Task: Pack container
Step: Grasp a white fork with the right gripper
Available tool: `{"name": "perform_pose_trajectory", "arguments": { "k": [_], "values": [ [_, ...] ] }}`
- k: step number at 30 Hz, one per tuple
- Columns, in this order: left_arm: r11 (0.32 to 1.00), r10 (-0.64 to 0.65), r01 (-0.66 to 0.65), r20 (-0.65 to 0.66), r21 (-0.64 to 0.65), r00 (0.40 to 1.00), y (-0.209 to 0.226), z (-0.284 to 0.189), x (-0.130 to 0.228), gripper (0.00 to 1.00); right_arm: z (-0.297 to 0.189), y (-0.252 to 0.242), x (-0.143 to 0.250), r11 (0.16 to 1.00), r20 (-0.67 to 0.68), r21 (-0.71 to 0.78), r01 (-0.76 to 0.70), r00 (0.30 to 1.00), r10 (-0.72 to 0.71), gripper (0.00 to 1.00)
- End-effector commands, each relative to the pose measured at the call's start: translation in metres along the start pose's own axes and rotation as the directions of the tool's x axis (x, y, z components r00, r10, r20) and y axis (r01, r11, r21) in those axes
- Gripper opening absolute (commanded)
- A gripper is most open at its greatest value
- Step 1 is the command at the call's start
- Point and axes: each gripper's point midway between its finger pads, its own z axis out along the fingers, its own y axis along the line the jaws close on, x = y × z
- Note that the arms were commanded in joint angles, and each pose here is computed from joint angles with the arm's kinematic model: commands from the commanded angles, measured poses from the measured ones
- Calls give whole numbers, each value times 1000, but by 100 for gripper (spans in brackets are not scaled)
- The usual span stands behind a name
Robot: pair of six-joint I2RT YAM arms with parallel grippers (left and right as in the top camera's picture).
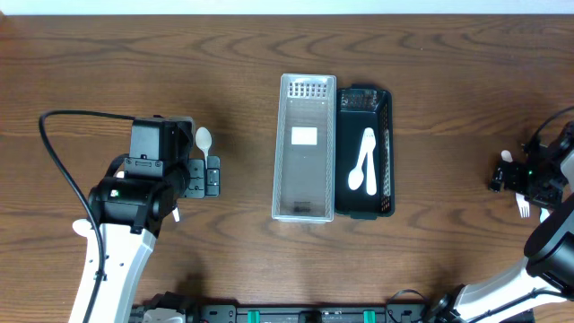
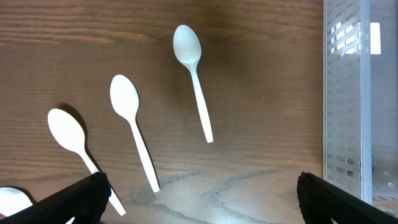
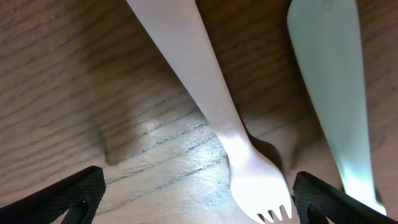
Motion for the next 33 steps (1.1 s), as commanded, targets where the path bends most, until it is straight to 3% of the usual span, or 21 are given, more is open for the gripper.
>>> {"name": "perform_pose_trajectory", "arguments": {
  "k": [1, 9, 13, 16, 23, 33],
  "values": [
    [1000, 1, 0, 14, -8, 1000, 1, -4, -6, 98, 7, 1, 7, 1000, -18, -16, 11, 1000, -11, 99],
    [1000, 1, 0, 14, -8, 1000, 1, -4, -6, 98, 16, 3, 16, 1000, -29, -20, 10, 1000, -10, 98],
    [1000, 1, 0, 14, -8, 1000, 1, -4, -6, 98, 16, 13, 13, 997, -13, -81, 8, 1000, -9, 87],
    [1000, 1, 0, 14, -8, 1000, 1, -4, -6, 98, 15, 20, 12, 993, -4, -117, 3, 1000, -4, 73],
    [1000, 1, 0, 14, -8, 1000, 1, -4, -6, 98, 15, 21, 15, 993, -21, -120, -15, 1000, 13, 48],
    [1000, 1, 0, 15, -8, 1000, 1, -4, -6, 98, 14, 24, 26, 991, -67, -130, -29, 998, 20, 51]
  ]
}}
